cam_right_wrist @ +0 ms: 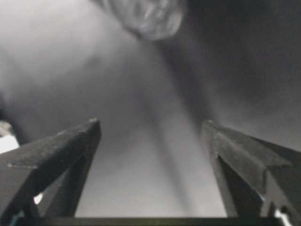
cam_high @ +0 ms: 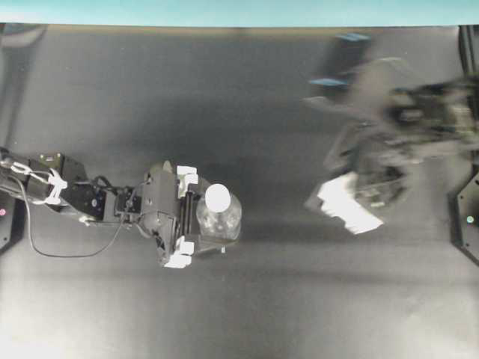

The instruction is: Open the bottle cap by holding the bottle with the left arm and twisting the cap with the right arm.

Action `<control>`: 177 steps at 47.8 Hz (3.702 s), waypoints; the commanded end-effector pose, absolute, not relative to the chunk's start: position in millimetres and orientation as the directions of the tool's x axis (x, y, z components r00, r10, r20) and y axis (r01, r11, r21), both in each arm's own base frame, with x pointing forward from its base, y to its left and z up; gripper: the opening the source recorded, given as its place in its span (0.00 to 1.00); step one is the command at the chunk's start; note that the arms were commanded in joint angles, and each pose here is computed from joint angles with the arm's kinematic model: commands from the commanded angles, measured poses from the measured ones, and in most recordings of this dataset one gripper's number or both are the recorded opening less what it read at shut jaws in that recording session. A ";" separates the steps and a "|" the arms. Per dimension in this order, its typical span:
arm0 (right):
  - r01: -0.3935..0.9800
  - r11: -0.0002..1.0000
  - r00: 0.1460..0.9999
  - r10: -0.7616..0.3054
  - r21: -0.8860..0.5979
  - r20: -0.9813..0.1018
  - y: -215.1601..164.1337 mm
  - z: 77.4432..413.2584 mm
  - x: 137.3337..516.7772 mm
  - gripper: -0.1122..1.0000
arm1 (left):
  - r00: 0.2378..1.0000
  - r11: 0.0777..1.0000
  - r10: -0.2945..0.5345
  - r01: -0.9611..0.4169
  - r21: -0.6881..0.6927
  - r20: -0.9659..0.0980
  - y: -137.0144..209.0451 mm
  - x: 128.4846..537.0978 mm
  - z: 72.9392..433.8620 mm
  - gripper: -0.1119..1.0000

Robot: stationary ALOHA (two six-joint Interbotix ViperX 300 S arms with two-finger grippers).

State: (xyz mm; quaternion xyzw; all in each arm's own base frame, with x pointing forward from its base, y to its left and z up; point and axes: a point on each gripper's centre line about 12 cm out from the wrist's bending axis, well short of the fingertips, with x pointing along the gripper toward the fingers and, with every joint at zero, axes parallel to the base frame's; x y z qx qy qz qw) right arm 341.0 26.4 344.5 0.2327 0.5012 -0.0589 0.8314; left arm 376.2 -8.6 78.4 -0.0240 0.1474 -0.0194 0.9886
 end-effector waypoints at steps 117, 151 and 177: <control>-0.018 0.982 0.182 0.189 0.189 -0.965 25.2 294.6 485.3 0.44 | 0.952 0.998 -0.047 0.031 -0.057 -0.304 -8.8 376.2 77.8 0.84; -0.614 0.788 0.194 0.199 0.039 -0.961 36.3 294.2 486.6 0.44 | 0.952 0.998 -0.055 0.039 -0.059 -0.301 -11.7 377.1 78.5 0.84; -0.562 0.826 0.210 0.196 0.046 -0.958 38.0 295.7 486.4 0.44 | 0.949 0.997 -0.057 0.041 -0.058 -0.311 -12.8 377.1 77.5 0.84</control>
